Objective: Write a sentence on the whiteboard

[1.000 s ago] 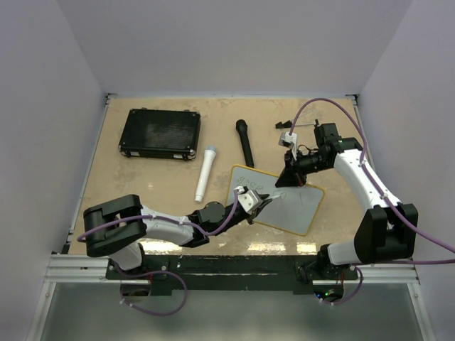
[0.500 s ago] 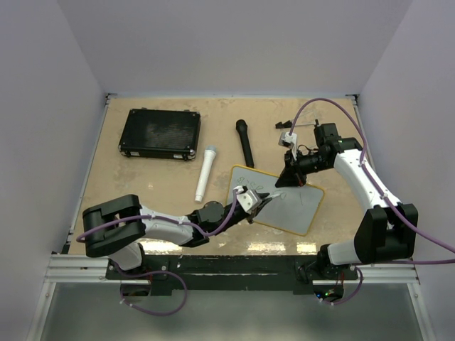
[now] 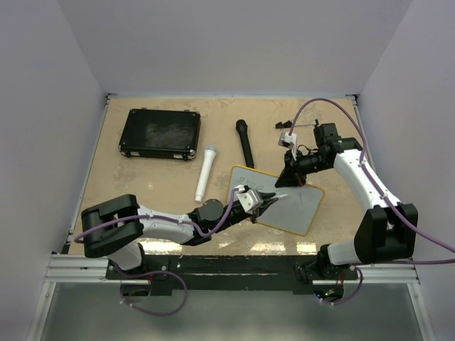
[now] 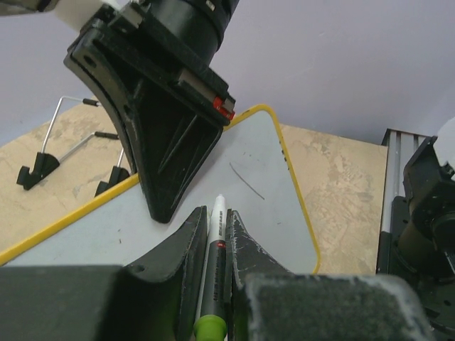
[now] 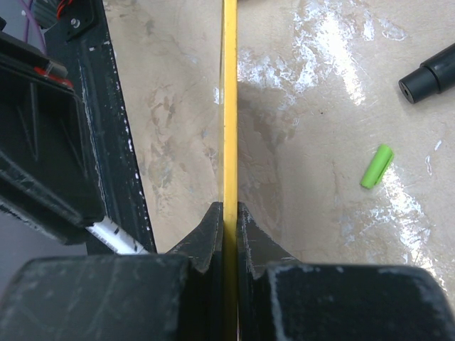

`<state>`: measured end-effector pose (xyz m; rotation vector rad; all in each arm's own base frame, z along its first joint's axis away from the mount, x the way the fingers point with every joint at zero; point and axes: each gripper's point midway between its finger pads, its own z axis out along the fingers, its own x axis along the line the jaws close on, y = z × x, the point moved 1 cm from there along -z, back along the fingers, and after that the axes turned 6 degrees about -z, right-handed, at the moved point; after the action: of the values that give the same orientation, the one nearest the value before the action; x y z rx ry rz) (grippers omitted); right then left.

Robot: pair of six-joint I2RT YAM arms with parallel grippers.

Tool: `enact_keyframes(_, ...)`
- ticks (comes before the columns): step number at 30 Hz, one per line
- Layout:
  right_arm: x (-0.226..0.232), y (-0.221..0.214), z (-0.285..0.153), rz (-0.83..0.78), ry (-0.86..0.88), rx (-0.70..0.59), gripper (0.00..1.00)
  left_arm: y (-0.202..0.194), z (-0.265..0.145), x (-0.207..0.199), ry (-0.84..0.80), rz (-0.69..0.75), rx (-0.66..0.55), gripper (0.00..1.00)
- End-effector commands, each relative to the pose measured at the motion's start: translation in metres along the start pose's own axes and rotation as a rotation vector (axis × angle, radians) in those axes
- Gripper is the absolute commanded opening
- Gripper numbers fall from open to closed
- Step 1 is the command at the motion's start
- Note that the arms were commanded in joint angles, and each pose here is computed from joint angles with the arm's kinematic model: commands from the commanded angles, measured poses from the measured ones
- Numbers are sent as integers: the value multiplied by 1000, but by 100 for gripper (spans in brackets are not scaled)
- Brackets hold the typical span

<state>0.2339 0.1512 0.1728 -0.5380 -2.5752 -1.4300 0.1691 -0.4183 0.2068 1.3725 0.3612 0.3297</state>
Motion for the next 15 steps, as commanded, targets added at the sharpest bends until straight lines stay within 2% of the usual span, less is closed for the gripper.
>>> enact_keyframes(1,1,10,-2,-84,2,-44,0,31,15,-7,-22,-7,-106,0)
enact_keyframes(15,1,10,-2,-84,3,-45,0,11,26,2,38,5,-38,0)
